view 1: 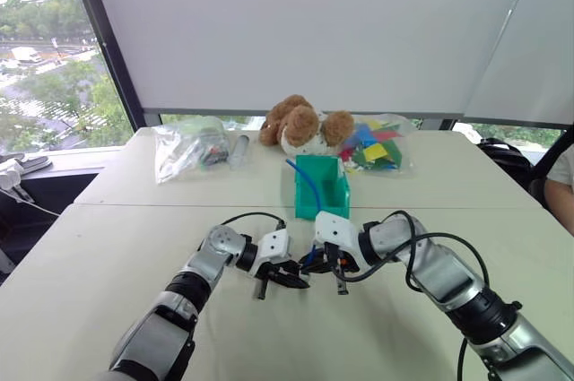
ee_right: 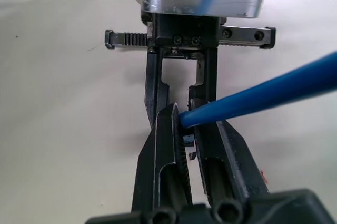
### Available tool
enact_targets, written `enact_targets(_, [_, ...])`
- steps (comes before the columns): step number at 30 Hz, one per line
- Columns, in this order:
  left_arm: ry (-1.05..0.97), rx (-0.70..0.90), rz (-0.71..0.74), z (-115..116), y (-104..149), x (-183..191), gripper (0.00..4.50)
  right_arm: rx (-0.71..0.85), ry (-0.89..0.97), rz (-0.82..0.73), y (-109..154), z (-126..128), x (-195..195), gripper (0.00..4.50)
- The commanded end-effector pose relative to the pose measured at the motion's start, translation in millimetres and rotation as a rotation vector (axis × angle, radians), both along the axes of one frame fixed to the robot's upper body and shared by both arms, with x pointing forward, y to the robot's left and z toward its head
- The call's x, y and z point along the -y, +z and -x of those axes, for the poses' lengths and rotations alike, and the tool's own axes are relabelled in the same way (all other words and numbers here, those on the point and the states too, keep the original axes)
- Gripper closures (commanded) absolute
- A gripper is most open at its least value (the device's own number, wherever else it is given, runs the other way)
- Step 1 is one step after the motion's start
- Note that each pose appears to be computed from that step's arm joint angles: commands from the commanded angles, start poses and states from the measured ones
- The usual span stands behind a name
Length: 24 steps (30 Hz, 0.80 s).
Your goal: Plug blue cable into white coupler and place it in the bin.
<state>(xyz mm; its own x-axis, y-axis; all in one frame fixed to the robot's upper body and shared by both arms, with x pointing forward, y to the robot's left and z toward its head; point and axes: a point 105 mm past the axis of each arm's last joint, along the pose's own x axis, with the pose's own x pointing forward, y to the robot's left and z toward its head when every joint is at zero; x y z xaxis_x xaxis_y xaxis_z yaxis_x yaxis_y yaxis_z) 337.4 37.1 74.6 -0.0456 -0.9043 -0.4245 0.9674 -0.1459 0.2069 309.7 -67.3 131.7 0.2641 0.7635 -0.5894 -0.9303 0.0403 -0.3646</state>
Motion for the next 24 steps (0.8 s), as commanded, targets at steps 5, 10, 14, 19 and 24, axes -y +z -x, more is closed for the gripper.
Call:
enact_targets(5, [0.098, -0.008, 0.04, -6.7, 14.9, -25.7, 1.64, -0.019, -0.082, -0.061, 11.6, -4.9, 8.9, 4.5])
enact_targets(10, [0.214, 0.028, 0.109, -11.4, 41.7, -55.6, 0.03, 0.036, -0.145, -0.138, 43.5, -14.7, 19.7, 4.5])
enact_targets(14, [0.356, 0.046, 0.18, -15.6, 61.9, -84.4, 0.03, 0.104, -0.228, -0.254, 88.0, -38.4, 29.4, 4.5])
enact_targets(19, [0.489, 0.043, 0.243, -13.4, 72.9, -103.9, 0.03, 0.146, -0.343, -0.332, 126.8, -81.0, 42.3, 4.5])
enact_targets(24, [0.561, 0.016, 0.283, -4.7, 73.5, -108.5, 0.03, 0.051, -0.446, -0.389, 127.8, -121.5, 43.3, 4.5])
